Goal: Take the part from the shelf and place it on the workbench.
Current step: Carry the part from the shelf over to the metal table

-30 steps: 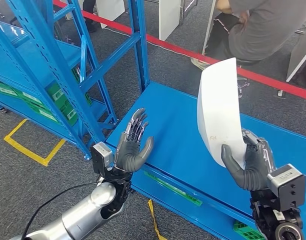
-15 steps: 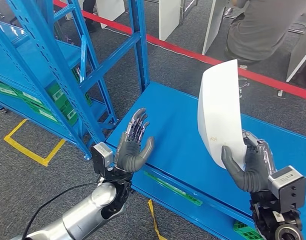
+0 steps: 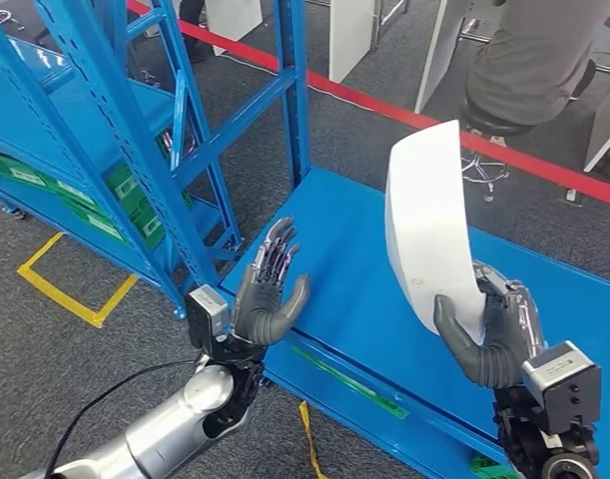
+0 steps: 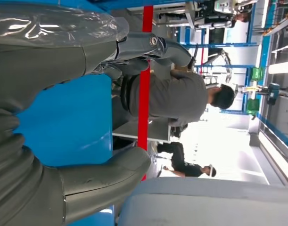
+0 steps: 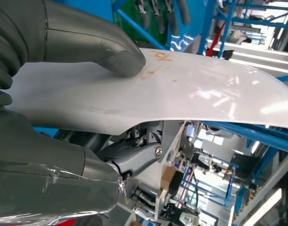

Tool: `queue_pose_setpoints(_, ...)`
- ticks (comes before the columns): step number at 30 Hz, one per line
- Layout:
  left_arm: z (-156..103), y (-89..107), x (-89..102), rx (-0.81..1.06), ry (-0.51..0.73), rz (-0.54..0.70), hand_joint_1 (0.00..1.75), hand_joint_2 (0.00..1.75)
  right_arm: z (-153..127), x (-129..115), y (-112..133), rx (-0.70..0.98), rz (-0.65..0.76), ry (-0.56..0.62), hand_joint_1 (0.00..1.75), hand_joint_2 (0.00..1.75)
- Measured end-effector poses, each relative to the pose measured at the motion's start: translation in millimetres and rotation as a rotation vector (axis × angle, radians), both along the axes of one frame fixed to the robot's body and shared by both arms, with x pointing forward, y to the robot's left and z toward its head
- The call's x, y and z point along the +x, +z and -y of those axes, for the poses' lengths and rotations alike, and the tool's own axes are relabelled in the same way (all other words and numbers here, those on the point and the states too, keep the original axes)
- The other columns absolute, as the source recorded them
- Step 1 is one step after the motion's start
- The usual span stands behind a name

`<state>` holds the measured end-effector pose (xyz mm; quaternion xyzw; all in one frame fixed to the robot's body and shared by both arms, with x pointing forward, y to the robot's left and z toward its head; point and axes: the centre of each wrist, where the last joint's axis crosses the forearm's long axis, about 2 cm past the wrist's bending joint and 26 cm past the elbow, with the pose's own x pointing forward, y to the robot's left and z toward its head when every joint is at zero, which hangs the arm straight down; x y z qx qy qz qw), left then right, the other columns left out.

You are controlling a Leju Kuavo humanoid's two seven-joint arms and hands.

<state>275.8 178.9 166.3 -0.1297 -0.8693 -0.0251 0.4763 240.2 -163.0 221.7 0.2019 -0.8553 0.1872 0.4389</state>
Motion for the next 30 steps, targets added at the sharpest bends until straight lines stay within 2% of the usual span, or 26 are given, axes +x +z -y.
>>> queue_pose_setpoints(30, 1.6, 6.5, 3.5, -0.013, 0.016, 0.036, 0.00, 1.75, -4.3, -5.5, 4.9, 0.002, 0.039, 0.024, 1.75, 1.75)
